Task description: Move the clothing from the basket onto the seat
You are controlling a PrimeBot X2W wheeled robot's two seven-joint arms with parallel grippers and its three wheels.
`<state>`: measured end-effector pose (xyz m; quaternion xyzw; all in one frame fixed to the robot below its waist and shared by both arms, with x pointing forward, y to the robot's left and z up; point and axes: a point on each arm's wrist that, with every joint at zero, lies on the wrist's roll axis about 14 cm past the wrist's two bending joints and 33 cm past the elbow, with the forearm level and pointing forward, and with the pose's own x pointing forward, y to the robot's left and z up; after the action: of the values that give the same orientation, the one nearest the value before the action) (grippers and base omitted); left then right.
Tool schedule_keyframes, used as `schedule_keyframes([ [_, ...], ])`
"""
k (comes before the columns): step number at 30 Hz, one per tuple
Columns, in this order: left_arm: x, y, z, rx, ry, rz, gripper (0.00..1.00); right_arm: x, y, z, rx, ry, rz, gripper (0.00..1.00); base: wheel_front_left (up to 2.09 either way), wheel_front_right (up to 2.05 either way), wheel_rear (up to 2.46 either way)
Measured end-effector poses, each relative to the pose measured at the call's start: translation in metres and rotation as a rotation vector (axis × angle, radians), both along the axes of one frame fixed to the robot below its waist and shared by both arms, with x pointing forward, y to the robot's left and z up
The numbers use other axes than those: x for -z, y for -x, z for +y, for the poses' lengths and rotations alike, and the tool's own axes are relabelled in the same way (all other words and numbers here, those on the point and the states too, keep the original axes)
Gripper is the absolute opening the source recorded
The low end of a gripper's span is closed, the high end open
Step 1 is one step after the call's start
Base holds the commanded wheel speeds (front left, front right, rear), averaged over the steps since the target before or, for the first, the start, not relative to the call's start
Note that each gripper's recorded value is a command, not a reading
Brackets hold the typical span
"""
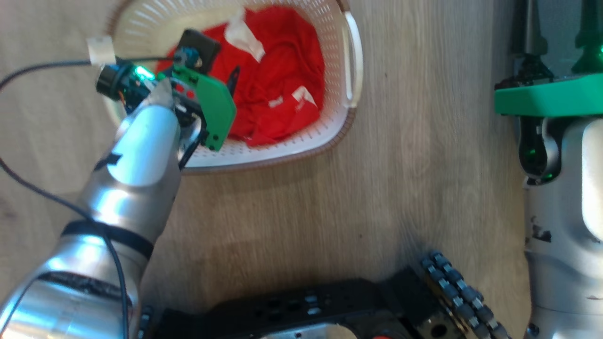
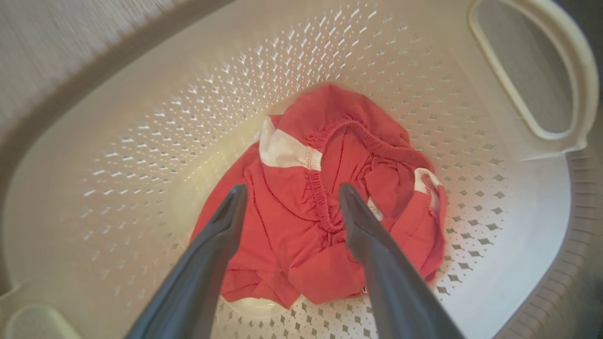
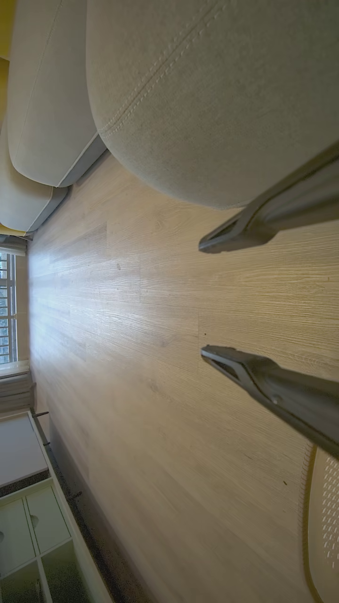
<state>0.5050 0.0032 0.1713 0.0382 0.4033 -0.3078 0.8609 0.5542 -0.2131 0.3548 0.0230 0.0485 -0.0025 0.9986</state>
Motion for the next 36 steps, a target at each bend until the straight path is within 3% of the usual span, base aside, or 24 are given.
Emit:
schedule_keyframes([
  [13,0.088,0.039,-0.029,0.089,-0.039,0.286,1.00,0.061,0.011,-0.017,0.014,0.036,0.125,1.00,0.00,0.00,0.00],
  [36,0.122,0.068,-0.044,0.208,-0.119,0.423,1.00,0.065,0.023,-0.039,0.063,0.035,0.157,1.00,0.00,0.00,0.00],
])
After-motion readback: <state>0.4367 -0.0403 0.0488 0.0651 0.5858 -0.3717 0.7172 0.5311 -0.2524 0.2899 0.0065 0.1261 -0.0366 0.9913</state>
